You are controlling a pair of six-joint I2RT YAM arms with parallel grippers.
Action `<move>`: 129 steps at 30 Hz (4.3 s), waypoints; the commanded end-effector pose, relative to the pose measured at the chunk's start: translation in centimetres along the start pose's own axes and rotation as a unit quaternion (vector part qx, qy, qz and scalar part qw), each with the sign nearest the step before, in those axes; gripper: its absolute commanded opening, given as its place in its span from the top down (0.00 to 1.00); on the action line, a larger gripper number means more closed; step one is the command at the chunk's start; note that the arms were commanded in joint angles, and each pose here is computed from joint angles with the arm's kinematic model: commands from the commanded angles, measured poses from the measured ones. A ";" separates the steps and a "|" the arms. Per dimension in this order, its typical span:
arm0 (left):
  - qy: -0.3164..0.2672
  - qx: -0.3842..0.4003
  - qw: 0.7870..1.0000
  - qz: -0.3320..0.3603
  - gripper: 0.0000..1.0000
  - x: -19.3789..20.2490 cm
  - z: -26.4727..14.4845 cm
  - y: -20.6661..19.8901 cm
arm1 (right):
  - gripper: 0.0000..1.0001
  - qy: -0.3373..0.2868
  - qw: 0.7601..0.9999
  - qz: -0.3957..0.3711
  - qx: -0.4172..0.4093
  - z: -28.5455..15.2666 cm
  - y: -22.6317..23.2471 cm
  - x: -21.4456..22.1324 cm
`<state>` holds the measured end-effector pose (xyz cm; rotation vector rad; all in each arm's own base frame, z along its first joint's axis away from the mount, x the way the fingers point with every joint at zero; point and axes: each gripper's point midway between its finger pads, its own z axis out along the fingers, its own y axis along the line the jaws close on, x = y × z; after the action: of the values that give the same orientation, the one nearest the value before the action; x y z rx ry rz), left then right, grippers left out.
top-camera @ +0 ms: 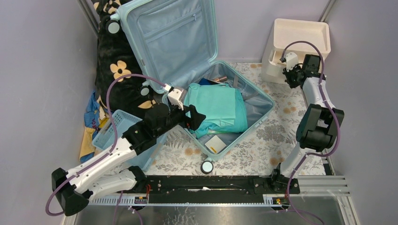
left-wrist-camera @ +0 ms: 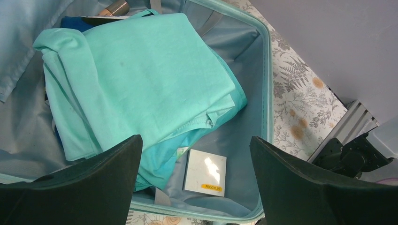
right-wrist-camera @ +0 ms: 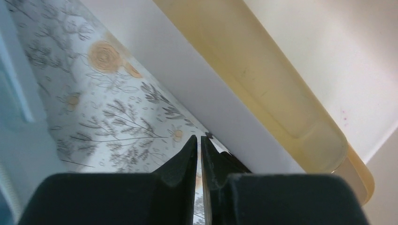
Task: Open, take out, and arrange the luggage
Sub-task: Close the drawer of the storage box.
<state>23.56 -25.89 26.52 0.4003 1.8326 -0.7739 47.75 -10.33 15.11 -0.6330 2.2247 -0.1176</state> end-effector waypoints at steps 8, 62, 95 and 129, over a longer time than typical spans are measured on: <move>-0.031 0.013 0.999 0.003 0.09 -2.7 0.8 -0.9 | 0.84 -0.005 0.977 -0.096 0.188 -5.7 -9.3 -0.5; -0.045 0.065 0.996 -0.042 0.09 -4.3 1.3 -3.4 | 0.76 -0.155 0.981 0.084 0.076 -3.9 -8.8 -3.2; -0.053 0.067 0.996 0.000 0.08 -2.7 1.5 -2.6 | 0.64 -0.221 0.944 0.214 -0.118 -3.2 -1.2 -9.6; -0.063 0.061 0.996 0.000 0.08 -3.1 1.0 -2.3 | 0.78 -0.133 0.971 0.194 -0.037 -0.2 1.1 -10.7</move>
<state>23.69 -28.38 27.08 0.4423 1.7716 -0.8906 49.15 -2.19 17.84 -0.2436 2.1964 0.4437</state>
